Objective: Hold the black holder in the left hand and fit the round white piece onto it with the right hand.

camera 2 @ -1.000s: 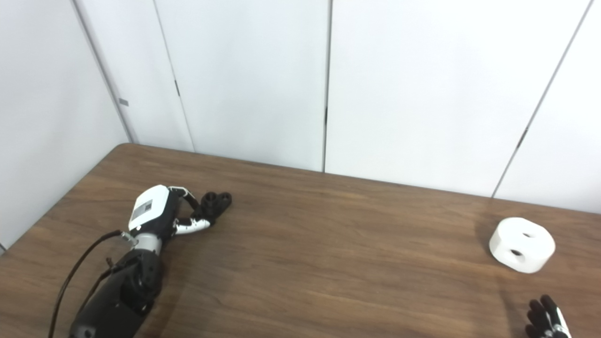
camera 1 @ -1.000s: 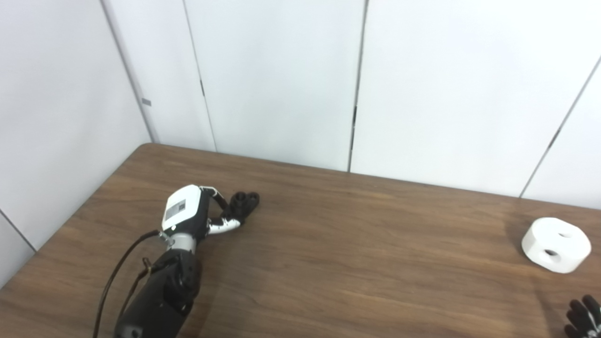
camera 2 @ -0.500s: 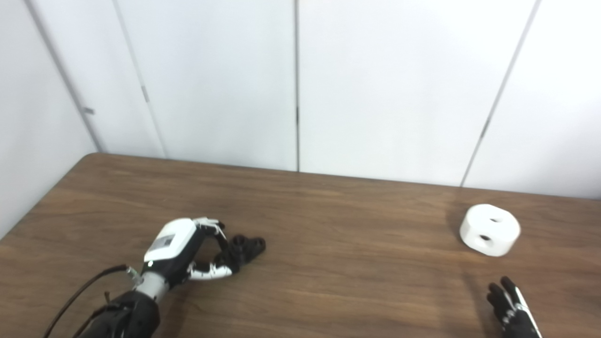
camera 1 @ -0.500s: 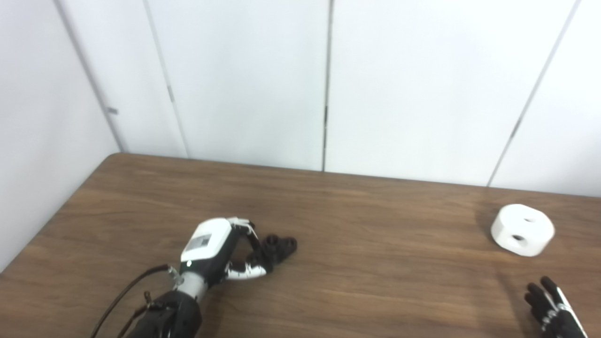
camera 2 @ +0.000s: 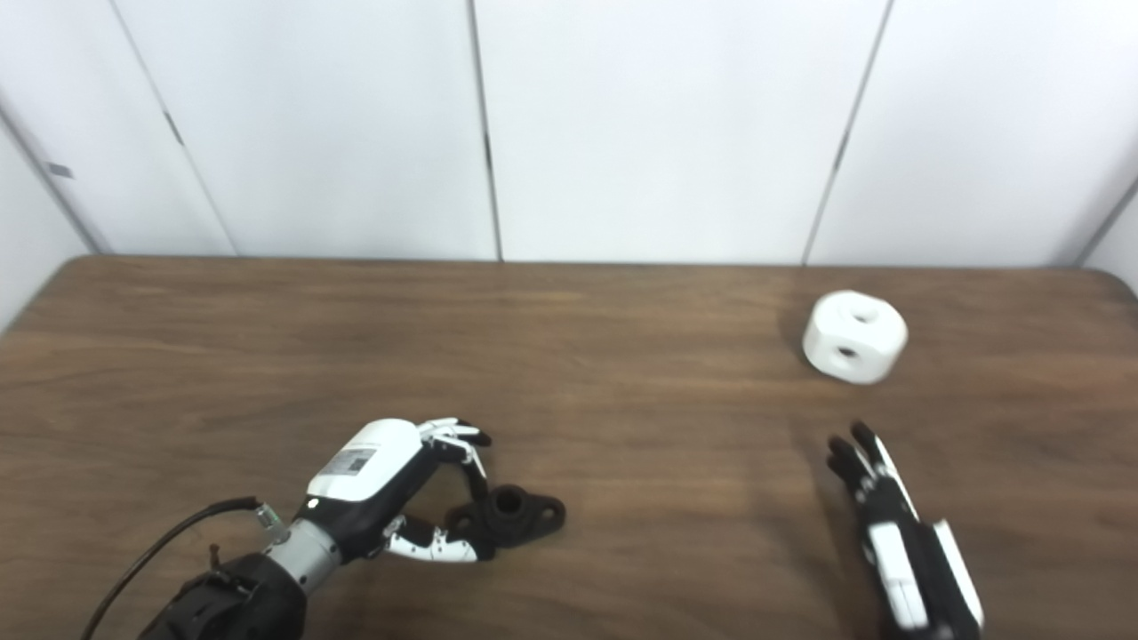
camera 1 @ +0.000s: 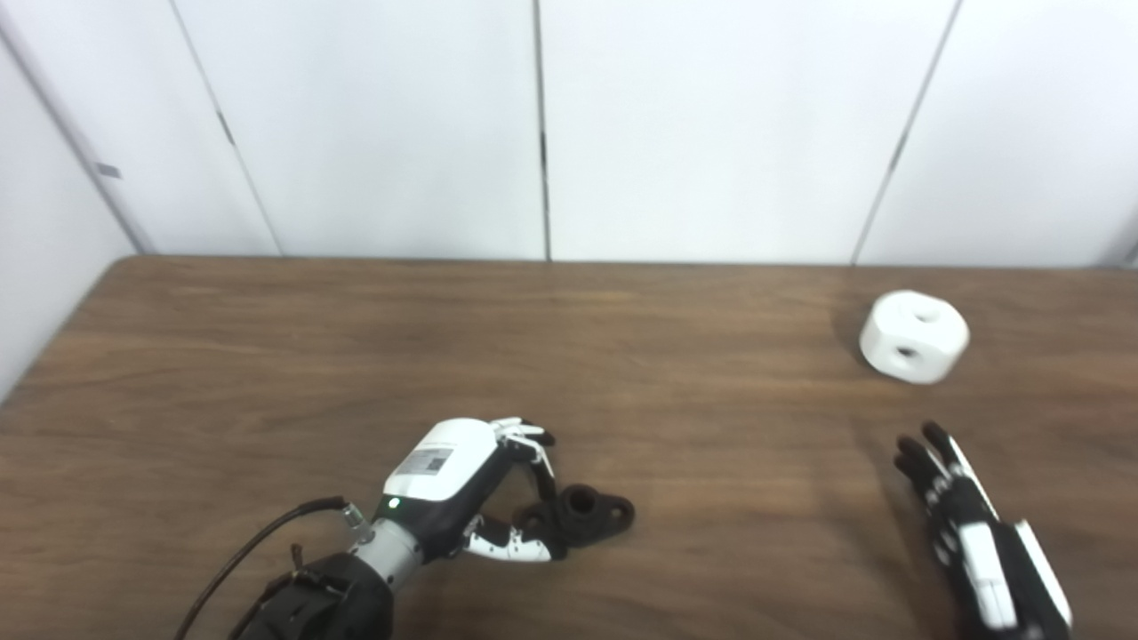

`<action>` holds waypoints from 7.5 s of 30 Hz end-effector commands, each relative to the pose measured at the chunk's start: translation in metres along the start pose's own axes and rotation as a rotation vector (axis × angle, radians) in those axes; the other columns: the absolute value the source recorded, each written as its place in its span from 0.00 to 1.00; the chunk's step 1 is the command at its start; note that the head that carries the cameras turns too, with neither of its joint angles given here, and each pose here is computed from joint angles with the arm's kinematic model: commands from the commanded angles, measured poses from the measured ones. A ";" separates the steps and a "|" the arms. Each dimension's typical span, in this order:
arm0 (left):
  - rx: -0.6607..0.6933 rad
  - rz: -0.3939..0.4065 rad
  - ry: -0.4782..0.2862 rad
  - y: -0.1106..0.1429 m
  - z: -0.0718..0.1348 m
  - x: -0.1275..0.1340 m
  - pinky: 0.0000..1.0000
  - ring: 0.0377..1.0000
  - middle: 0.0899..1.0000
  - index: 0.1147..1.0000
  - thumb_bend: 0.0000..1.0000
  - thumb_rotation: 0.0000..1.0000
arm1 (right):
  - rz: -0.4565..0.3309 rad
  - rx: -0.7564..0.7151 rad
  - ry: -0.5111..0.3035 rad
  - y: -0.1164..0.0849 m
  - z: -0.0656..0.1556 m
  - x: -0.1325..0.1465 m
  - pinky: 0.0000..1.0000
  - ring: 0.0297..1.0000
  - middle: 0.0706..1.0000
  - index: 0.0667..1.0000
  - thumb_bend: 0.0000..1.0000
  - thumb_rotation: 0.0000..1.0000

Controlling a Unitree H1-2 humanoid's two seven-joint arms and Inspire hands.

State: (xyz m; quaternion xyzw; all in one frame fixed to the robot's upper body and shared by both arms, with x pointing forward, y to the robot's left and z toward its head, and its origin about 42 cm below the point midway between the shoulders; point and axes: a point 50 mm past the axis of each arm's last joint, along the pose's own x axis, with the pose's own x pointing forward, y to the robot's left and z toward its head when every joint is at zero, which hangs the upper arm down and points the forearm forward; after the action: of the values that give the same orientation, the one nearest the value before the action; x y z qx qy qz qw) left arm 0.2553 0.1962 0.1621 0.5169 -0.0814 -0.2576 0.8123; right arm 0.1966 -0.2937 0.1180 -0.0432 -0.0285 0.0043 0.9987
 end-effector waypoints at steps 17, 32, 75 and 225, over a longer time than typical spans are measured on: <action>-0.001 -0.120 -0.038 -0.044 0.006 -0.023 0.91 0.90 0.82 0.42 0.51 0.06 | 0.006 0.023 0.009 0.004 0.018 0.003 1.00 0.94 0.93 0.96 0.62 0.93; 0.071 -0.092 -0.009 -0.048 0.003 -0.021 0.92 0.91 0.82 0.42 0.51 0.06 | -0.177 0.018 -0.027 -0.025 0.069 0.027 1.00 0.97 0.91 0.91 0.60 0.54; 0.106 -0.097 -0.017 -0.045 -0.026 -0.039 0.88 0.88 0.81 0.42 0.51 0.07 | -0.162 -0.957 0.101 -0.081 0.129 0.220 0.83 1.00 0.99 0.80 0.93 0.24; 0.077 -0.106 0.013 -0.050 0.021 0.004 0.87 0.88 0.81 0.42 0.51 0.06 | 0.492 -0.754 -0.208 0.100 0.116 0.053 1.00 0.95 0.80 0.45 0.52 0.14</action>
State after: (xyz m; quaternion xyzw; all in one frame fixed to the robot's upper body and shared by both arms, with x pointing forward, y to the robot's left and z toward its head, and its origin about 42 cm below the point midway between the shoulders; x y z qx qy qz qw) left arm 0.2375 0.1619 0.1468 0.5424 -0.1070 -0.2619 0.7911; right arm 0.2422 -0.1842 0.2218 -0.3952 -0.0897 0.2351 0.8835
